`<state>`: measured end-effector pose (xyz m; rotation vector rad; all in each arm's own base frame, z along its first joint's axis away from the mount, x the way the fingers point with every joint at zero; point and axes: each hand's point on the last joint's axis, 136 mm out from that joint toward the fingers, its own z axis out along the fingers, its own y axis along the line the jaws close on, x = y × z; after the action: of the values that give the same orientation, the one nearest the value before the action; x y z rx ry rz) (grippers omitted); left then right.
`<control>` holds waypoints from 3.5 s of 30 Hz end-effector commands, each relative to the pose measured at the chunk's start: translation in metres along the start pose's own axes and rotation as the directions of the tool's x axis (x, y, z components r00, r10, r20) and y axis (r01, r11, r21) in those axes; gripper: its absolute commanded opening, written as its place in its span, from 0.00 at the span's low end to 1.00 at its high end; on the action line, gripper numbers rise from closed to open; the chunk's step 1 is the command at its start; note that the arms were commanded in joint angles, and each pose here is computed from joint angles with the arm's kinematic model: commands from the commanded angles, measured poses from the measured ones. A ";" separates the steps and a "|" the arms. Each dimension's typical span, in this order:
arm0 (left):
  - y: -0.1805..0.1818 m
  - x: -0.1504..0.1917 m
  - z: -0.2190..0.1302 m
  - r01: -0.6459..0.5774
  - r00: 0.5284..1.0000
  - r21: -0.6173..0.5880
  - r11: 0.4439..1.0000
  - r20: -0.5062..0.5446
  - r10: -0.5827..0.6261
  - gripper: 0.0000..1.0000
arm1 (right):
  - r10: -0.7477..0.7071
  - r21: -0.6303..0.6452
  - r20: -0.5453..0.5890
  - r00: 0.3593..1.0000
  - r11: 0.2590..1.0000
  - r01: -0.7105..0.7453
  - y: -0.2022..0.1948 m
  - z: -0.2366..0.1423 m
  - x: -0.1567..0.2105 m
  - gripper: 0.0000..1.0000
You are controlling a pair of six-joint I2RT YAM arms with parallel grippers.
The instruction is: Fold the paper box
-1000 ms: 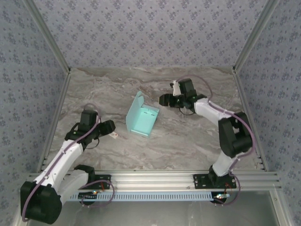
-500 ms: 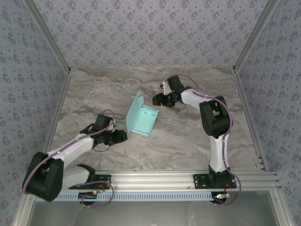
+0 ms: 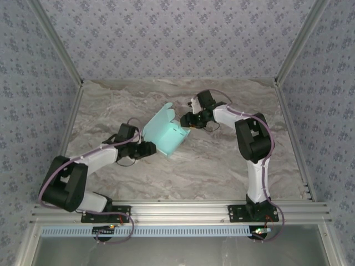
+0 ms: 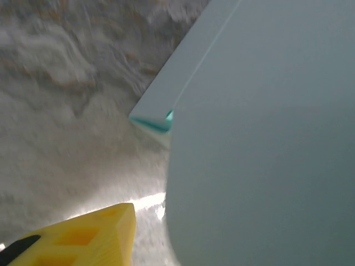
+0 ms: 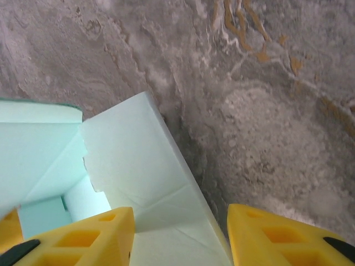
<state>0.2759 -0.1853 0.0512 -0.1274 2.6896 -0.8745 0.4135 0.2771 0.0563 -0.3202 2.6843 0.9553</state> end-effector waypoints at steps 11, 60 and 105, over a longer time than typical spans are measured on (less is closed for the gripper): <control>0.001 -0.053 0.010 -0.072 0.994 -0.071 0.995 0.080 0.078 0.46 | 0.051 -0.034 0.046 0.998 0.998 -0.049 0.005 -0.027 0.015 0.52; -0.006 -0.044 0.022 -0.067 0.994 -0.071 0.995 0.083 0.073 0.36 | 0.182 -0.215 0.025 0.983 0.961 -0.172 -0.007 -0.030 0.073 0.60; -0.026 -0.030 0.034 -0.080 0.994 -0.041 0.996 0.065 0.082 0.35 | 0.015 0.253 0.096 0.995 0.967 -0.039 0.013 -0.023 0.093 0.29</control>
<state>0.3175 -0.2076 0.0485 -0.0745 2.6337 -0.7367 0.3176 0.2741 0.0483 -0.1793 2.6764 0.8318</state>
